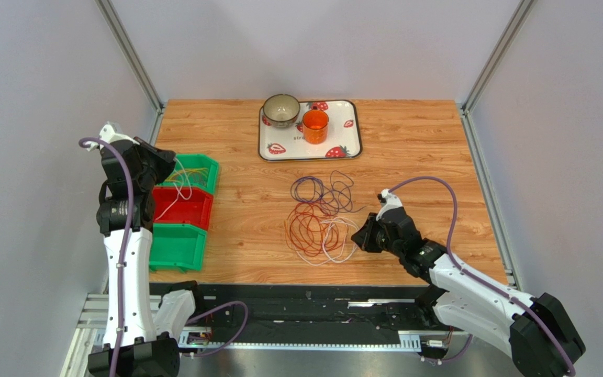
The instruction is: Untangle the cables
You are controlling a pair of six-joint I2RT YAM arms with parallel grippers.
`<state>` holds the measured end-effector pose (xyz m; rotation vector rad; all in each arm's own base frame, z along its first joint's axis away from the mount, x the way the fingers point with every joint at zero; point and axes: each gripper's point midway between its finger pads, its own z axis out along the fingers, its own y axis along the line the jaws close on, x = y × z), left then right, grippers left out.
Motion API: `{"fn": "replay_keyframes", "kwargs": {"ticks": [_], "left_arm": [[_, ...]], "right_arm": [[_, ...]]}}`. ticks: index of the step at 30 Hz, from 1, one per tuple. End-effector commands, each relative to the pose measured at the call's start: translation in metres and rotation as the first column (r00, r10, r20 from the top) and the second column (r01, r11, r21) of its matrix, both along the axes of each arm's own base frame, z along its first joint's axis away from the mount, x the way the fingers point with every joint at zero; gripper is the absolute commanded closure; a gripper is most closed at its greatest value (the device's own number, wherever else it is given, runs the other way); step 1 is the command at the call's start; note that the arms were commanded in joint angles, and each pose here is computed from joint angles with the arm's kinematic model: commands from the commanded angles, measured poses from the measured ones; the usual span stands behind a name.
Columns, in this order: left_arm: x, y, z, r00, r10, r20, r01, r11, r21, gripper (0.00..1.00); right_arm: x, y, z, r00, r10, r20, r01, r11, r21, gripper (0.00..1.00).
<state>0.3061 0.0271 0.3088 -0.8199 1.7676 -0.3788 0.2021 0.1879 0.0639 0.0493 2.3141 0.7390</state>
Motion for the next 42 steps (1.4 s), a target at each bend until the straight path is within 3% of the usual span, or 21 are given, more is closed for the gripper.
{"fn": "replay_keyframes", "kwargs": {"ticks": [1,17,28,42], "left_arm": [[0.008,0.010,0.023,0.993,0.043,0.108,-0.045,0.999,0.022,1.00],[0.001,0.042,-0.037,0.973,0.231,-0.009,-0.230,0.972,0.037,1.00],[-0.015,0.070,-0.087,0.898,0.411,-0.158,-0.404,0.912,0.079,1.00],[-0.007,0.071,-0.118,0.877,0.417,-0.238,-0.413,0.908,0.068,1.00]], "right_arm": [[0.011,0.006,0.020,0.998,-0.002,0.062,0.000,1.000,0.031,1.00],[0.011,0.005,0.020,0.998,-0.008,0.061,0.006,0.999,0.033,1.00],[0.012,0.005,0.020,0.998,-0.010,0.062,0.008,0.999,0.031,1.00],[0.013,0.005,0.019,0.998,-0.011,0.058,0.010,1.000,0.027,1.00]]}}
